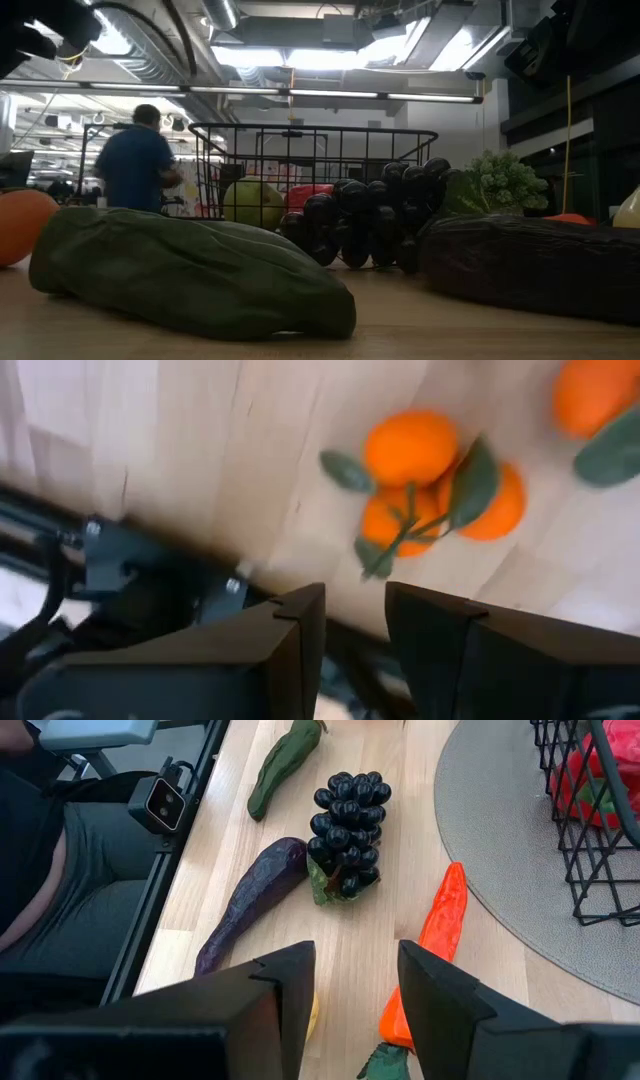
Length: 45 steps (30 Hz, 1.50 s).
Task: Build produce basket
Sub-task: Adjust the left tangerine, then put the violet grapes into the black wire basket
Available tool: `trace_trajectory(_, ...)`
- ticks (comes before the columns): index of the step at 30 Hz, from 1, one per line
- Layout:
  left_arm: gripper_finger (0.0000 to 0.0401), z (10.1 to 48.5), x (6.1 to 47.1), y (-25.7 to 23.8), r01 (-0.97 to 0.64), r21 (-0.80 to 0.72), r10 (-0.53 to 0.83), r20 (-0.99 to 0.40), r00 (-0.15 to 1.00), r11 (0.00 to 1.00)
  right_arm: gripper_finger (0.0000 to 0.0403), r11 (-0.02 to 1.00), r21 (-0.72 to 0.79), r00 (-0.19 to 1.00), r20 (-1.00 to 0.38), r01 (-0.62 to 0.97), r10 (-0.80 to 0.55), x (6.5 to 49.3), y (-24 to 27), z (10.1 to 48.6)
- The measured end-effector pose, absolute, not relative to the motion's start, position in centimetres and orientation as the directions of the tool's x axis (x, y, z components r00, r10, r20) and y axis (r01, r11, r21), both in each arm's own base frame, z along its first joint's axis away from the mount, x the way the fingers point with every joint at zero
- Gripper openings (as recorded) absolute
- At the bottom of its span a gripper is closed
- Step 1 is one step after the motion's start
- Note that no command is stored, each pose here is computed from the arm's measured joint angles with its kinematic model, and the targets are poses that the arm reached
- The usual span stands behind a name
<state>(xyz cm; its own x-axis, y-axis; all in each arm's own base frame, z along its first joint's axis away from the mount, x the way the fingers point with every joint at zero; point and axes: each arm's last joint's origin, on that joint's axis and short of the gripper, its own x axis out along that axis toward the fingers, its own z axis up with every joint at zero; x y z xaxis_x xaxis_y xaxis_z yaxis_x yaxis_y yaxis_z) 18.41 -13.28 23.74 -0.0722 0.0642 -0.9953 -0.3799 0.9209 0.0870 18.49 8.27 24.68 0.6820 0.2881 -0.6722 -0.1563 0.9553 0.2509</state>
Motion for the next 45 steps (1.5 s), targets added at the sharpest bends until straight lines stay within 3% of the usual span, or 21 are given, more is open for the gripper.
trace_trajectory(5, 0.0094, 23.7, 18.1, -15.0, -0.328, 0.076, 0.107, -0.991, 0.078, 0.942, 0.0134, 0.955, 0.251, 0.682, -0.672, -0.156, 0.288, 18.5, 8.3, 24.7)
trace_trajectory(12, 0.0094, 22.7, 15.6, -16.9, -0.268, 0.104, 0.125, -0.99, 0.063, 0.958, 0.0134, 0.955, 0.251, 0.682, -0.672, -0.156, 0.288, 18.5, 8.3, 24.7)
trace_trajectory(20, 0.0094, 19.0, 13.5, -16.6, -0.346, 0.162, 0.194, -0.979, 0.058, 0.924, 0.0134, 0.955, 0.251, 0.682, -0.672, -0.156, 0.288, 18.5, 8.3, 24.7)
trace_trajectory(27, 0.0094, 15.7, 13.6, -15.6, -0.327, 0.107, 0.158, -0.978, 0.133, 0.939, 0.0134, 0.955, 0.251, 0.682, -0.672, -0.157, 0.288, 18.5, 8.3, 24.7)
trace_trajectory(34, 0.0094, 15.5, 17.3, -14.2, -0.127, 0.169, 0.204, -0.909, 0.363, 0.977, 0.0134, 0.952, 0.259, 0.677, -0.673, -0.162, 0.298, 18.5, 8.3, 24.7)
trace_trajectory(38, 0.0094, 16.2, 21.0, -13.2, 0.111, 0.192, 0.106, -0.843, 0.528, 0.975, 0.0134, 0.952, 0.261, 0.675, -0.674, -0.163, 0.3, 18.5, 8.3, 24.7)
trace_trajectory(41, 0.0094, 17.4, 23.8, -12.1, 0.291, 0.261, 0.01, -0.759, 0.651, 0.92, 0.0134, 0.951, 0.261, 0.675, -0.674, -0.164, 0.301, 18.5, 8.3, 24.7)
trace_trajectory(45, 0.0094, 19.8, 25.8, -10.8, 0.22, 0.227, 0.029, -0.755, 0.655, 0.949, 0.0134, 0.95, 0.265, 0.673, -0.674, -0.166, 0.305, 18.4, 8.3, 24.7)
